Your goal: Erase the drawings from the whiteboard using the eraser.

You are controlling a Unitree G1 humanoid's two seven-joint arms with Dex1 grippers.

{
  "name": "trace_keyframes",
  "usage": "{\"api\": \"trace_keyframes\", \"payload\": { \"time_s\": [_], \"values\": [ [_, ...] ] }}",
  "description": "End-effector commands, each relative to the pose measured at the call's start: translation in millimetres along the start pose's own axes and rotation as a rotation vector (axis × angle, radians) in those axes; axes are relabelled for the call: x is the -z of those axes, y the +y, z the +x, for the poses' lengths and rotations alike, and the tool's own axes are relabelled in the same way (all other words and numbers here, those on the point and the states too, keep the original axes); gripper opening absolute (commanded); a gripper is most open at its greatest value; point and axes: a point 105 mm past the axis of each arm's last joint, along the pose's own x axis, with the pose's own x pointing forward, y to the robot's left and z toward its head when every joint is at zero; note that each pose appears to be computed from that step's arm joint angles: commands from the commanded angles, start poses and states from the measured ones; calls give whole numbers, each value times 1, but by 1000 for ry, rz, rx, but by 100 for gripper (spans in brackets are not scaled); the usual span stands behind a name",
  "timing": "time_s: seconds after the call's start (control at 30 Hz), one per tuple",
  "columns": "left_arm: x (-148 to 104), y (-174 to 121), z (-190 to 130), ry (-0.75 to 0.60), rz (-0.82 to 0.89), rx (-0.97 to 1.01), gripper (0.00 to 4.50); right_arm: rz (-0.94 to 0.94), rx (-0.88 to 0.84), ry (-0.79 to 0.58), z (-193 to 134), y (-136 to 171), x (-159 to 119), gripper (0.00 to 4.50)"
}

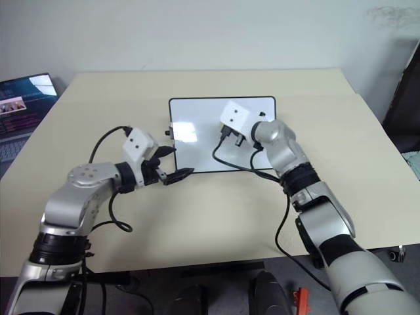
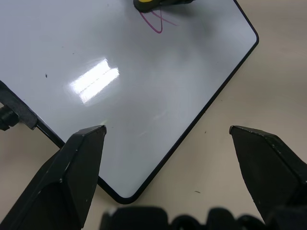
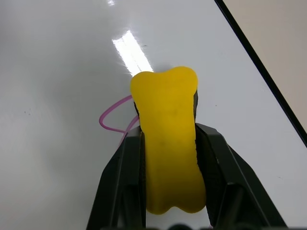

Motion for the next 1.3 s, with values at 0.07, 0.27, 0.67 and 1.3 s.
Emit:
{"api": "trace_keyframes", "payload": {
  "time_s": [0.07, 0.27, 0.67, 1.3],
  "values": [
    [-8, 1, -2, -18, 35, 10, 450, -4, 14, -4, 4, 1, -3, 111],
    [-12, 5, -1, -23, 39, 3, 450, 34, -125, 89, 6, 34, 30, 111],
    [-10, 2, -2, -21, 36, 7, 450, 53, -43, 157, -10, 7, 56, 111],
    [-13, 3, -3, -25, 52, 8, 450, 43, 0, 132, -7, -2, 50, 111]
  ]
}}
